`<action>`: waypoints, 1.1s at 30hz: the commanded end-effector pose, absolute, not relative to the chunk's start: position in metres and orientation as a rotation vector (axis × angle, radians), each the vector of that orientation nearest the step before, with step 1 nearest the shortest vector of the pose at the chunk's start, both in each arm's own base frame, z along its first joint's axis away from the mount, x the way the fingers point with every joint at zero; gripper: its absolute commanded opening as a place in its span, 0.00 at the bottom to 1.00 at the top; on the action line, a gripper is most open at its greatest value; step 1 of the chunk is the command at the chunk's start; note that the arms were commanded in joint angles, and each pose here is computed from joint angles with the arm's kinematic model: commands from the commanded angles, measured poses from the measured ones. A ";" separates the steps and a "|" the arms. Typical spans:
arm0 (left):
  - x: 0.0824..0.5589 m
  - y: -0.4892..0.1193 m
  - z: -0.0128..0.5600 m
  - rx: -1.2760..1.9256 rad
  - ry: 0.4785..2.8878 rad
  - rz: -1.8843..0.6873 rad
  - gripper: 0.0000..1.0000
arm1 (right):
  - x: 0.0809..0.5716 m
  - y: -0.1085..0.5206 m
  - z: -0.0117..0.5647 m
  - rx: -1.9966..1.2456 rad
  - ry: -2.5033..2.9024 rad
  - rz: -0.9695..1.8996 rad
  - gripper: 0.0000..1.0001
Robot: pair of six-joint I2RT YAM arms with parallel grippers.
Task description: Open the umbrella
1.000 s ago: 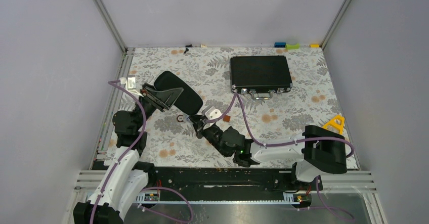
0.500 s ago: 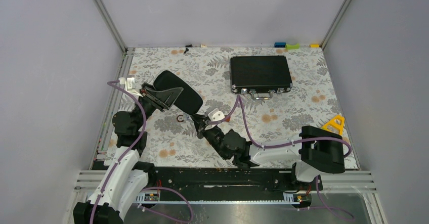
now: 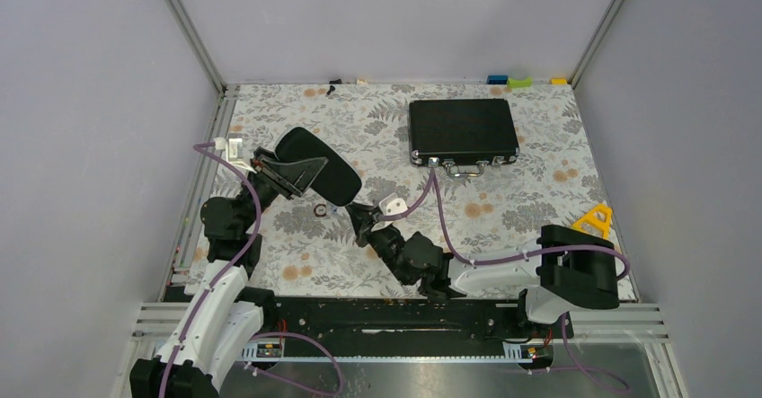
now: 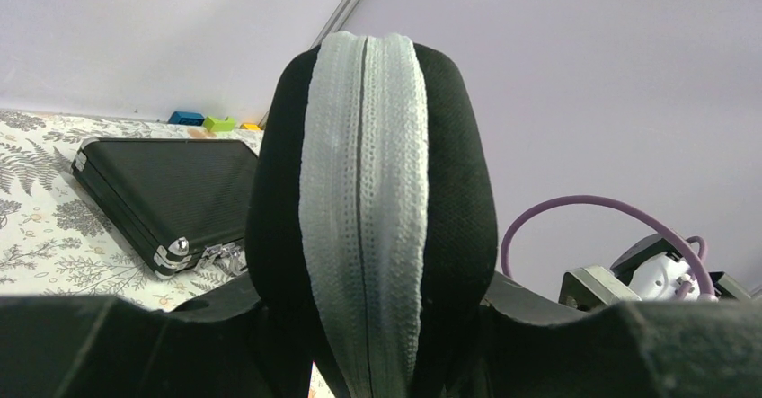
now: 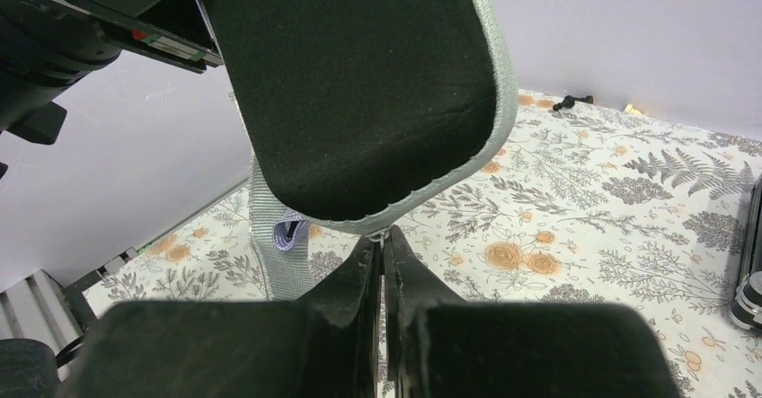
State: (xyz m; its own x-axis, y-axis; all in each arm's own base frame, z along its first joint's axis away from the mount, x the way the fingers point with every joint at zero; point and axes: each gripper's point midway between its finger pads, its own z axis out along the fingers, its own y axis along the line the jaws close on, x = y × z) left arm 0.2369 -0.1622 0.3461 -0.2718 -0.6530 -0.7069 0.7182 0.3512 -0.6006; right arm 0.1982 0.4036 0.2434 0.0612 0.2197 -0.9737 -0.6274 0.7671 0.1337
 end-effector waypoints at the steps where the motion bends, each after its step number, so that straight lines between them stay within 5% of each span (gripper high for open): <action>1: 0.214 -0.158 0.396 0.169 1.099 -1.301 0.00 | 0.215 0.374 0.241 -0.290 1.410 0.561 0.00; 33: 0.206 -0.182 0.392 0.309 1.188 -1.296 0.00 | 0.200 0.348 0.251 -0.564 1.469 0.675 0.00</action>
